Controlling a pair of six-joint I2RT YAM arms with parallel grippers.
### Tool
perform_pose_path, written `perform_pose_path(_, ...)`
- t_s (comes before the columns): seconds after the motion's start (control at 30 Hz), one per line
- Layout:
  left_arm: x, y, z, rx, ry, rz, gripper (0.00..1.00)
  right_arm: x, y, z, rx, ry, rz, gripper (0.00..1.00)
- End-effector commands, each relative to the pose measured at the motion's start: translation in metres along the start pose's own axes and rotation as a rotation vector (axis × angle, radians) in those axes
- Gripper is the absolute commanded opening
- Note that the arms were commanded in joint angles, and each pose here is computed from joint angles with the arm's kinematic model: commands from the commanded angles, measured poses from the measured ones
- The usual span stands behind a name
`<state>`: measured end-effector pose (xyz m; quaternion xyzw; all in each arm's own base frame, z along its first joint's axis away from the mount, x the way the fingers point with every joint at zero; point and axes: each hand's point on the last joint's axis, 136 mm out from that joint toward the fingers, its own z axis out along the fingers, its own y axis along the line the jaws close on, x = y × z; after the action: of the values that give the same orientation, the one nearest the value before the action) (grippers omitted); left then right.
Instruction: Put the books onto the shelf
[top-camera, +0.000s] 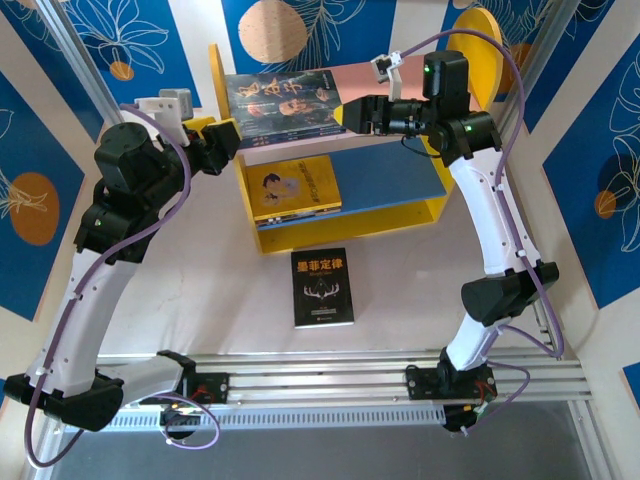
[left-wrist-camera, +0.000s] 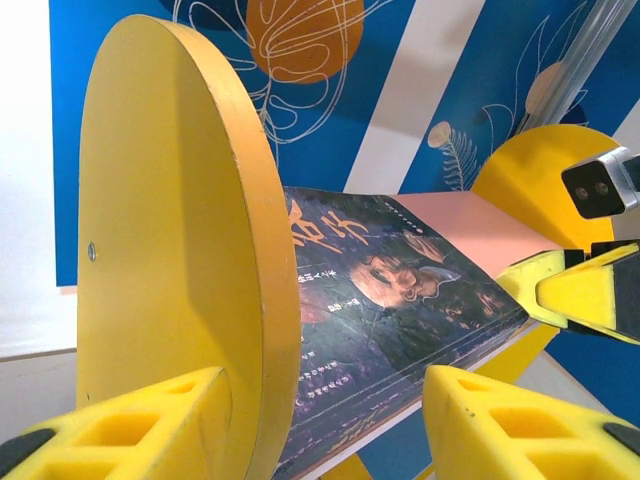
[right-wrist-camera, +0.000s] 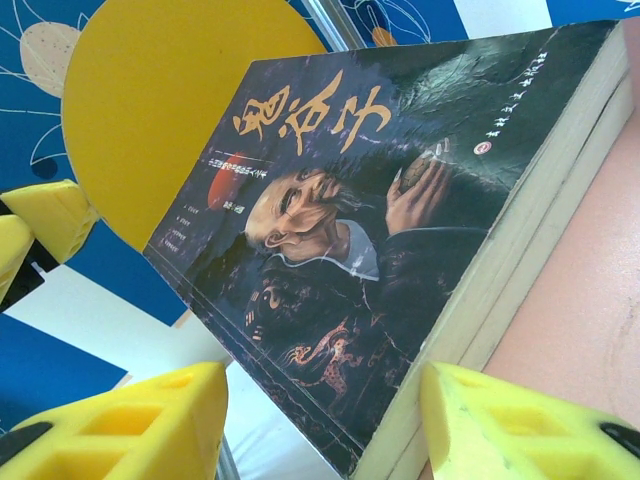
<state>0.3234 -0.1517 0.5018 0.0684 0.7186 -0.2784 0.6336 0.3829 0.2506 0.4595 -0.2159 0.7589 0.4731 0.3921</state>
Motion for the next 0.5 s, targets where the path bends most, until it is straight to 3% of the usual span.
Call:
perform_pose_path(0.0, 0.002, -0.005, -0.005, 0.028, 0.019, 0.011, 0.54, -0.002, 0.014, -0.004, -0.017, -0.005, -0.022, 0.55)
perform_pose_path(0.47, 0.019, -0.025, -0.001, 0.154, 0.106, -0.038, 0.55, 0.004, 0.018, -0.017, 0.008, -0.019, -0.032, 0.55)
